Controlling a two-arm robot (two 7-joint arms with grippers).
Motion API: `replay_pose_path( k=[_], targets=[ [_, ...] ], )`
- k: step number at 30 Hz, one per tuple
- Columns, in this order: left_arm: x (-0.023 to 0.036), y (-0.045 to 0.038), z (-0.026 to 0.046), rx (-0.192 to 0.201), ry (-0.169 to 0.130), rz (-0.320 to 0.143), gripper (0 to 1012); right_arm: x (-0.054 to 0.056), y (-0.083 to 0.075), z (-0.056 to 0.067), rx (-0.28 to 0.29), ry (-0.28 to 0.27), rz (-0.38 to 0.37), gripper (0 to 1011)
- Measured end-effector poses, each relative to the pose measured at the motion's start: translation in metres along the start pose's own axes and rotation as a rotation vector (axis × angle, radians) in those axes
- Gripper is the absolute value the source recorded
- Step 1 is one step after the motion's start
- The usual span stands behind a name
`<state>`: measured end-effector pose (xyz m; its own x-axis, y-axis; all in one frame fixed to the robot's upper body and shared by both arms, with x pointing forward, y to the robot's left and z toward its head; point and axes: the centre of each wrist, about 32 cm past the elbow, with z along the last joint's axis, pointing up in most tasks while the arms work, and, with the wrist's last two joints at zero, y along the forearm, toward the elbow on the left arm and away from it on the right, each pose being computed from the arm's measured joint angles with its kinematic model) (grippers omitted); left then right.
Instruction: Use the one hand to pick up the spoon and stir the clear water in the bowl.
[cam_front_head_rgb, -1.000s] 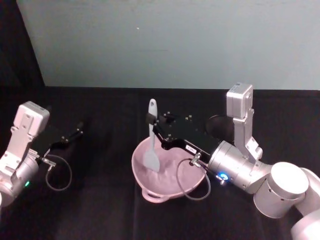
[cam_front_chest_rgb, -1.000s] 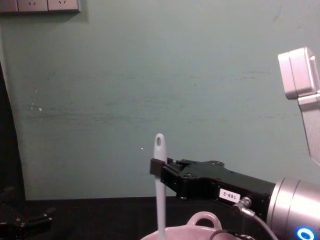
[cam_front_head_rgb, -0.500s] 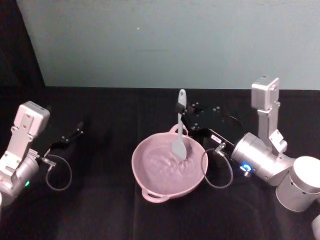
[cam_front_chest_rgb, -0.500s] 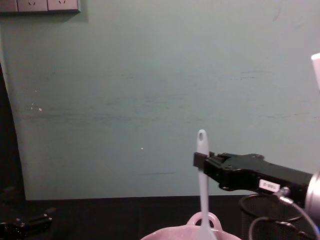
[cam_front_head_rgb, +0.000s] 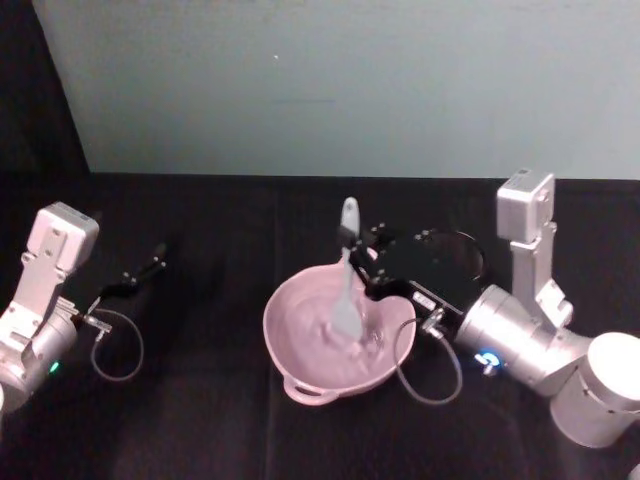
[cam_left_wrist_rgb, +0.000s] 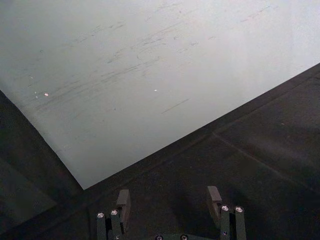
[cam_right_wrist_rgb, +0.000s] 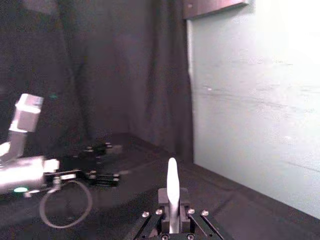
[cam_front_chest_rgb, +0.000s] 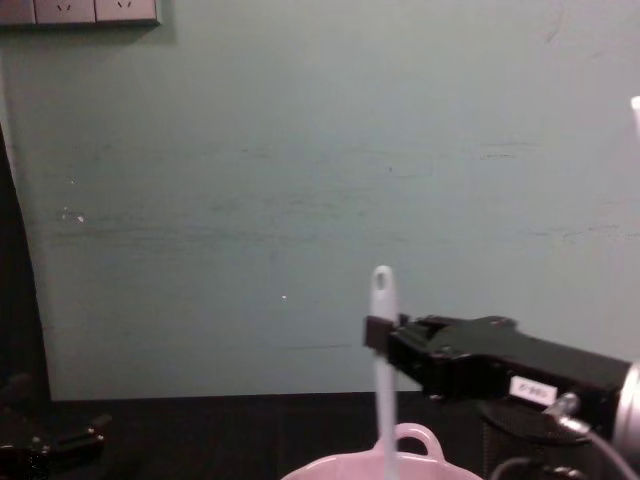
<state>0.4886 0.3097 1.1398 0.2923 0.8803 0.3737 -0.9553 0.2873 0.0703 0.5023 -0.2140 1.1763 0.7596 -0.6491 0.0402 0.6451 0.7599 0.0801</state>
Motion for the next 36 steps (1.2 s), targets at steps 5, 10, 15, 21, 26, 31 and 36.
replay_pose_path(
  k=[5, 10, 15, 21, 26, 31, 36],
  targets=[
    [0.0, 0.0, 0.0, 0.0, 0.0, 0.0, 1005, -0.012, 0.01, -0.002, 0.008, 0.014, 0.052, 112],
    [0.0, 0.0, 0.0, 0.0, 0.0, 0.0, 1005, -0.02, 0.026, -0.003, 0.013, 0.022, 0.1, 112],
    [0.0, 0.0, 0.0, 0.0, 0.0, 0.0, 1005, -0.018, 0.038, -0.005, 0.014, 0.023, 0.115, 112],
    [0.0, 0.0, 0.0, 0.0, 0.0, 0.0, 1005, -0.011, 0.044, -0.006, 0.014, 0.025, 0.11, 112],
    [0.0, 0.0, 0.0, 0.0, 0.0, 0.0, 1005, 0.002, 0.046, -0.009, 0.013, 0.031, 0.08, 112],
    [0.0, 0.0, 0.0, 0.0, 0.0, 0.0, 1005, 0.013, 0.041, -0.009, 0.011, 0.025, 0.044, 112],
    [0.0, 0.0, 0.0, 0.0, 0.0, 0.0, 1005, 0.024, 0.029, -0.007, 0.002, 0.005, -0.01, 112]
  ],
)
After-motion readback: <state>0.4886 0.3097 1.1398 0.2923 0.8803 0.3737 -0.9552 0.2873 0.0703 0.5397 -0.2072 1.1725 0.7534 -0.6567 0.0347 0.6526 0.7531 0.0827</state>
